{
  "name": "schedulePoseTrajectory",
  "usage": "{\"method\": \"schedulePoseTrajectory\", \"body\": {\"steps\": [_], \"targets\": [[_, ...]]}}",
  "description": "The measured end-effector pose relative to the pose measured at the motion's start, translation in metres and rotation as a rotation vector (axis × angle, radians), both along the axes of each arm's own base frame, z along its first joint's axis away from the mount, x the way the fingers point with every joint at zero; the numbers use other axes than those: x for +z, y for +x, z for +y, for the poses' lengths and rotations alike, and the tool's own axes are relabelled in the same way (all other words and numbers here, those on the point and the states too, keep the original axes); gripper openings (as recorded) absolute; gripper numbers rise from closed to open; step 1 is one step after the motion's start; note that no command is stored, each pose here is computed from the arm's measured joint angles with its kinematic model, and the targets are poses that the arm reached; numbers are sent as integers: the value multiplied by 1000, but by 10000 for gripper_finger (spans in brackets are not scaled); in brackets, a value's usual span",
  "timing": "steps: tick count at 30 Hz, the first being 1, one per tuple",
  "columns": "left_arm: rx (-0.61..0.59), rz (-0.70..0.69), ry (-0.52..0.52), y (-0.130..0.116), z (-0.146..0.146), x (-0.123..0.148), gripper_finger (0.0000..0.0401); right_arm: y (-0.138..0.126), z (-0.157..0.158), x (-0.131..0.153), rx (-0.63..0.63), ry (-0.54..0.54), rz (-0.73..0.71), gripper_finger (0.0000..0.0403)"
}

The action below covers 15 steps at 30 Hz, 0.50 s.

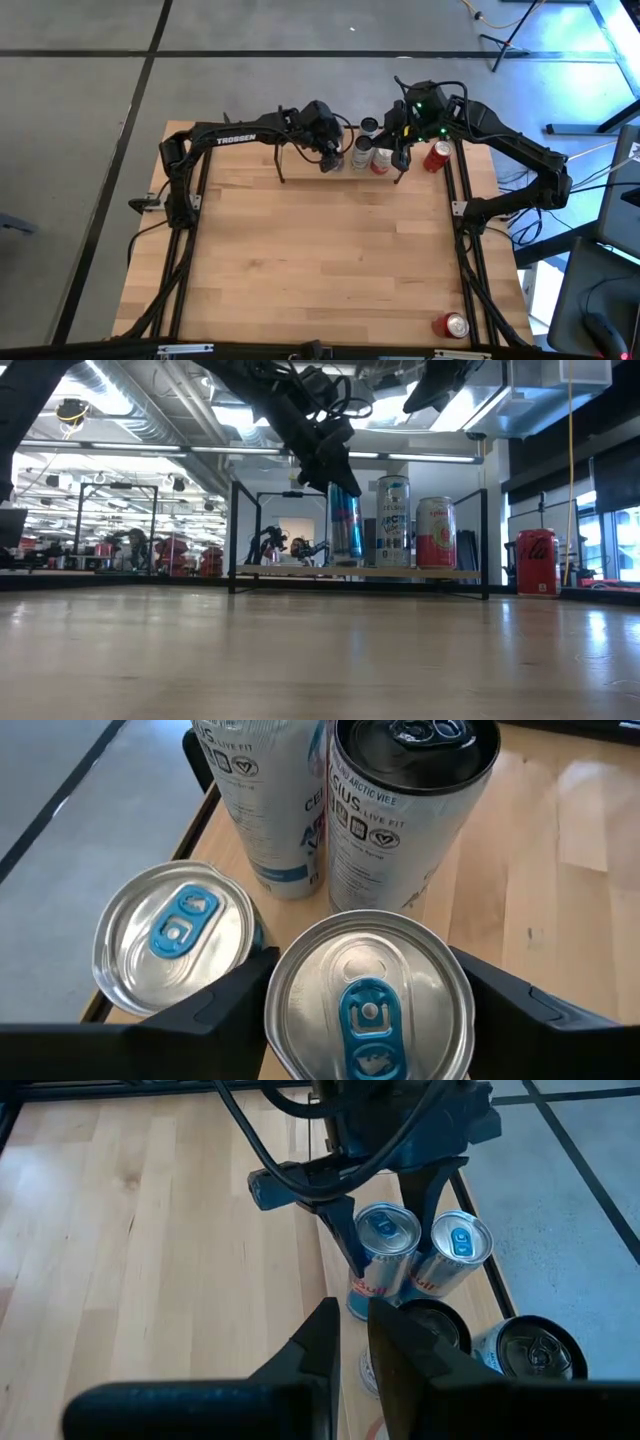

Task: Place canned beverage on shelf
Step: Align the blue soda can with the other blue soda can on the shelf

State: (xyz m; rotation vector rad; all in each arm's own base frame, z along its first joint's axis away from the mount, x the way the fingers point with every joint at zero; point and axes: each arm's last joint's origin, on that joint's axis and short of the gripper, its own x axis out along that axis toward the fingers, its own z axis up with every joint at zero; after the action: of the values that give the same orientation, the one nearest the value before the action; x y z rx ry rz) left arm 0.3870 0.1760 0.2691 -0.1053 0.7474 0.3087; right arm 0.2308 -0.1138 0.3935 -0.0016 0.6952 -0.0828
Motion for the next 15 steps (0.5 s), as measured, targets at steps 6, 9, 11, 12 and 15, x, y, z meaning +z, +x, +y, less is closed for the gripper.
{"method": "schedulePoseTrajectory", "body": {"steps": [6, 9, 11, 12, 15], "targets": [[-4, -29, 14, 2, 0, 3, 264, 0, 0, 0, 0, 0, 0, 46], [-4, -38, 18, 3, 0, 4, 265, 0, 0, 0, -1, 0, 1, 46], [-4, -39, 18, 3, 0, 4, 266, 0, 0, 0, 0, -1, 1, 46], [-4, -38, 18, 3, 0, 4, 266, 0, 0, 0, 0, -1, 1, 46], [-4, -49, 23, 3, 0, 5, 267, 0, 0, 0, -1, -1, 1, 46]]}}
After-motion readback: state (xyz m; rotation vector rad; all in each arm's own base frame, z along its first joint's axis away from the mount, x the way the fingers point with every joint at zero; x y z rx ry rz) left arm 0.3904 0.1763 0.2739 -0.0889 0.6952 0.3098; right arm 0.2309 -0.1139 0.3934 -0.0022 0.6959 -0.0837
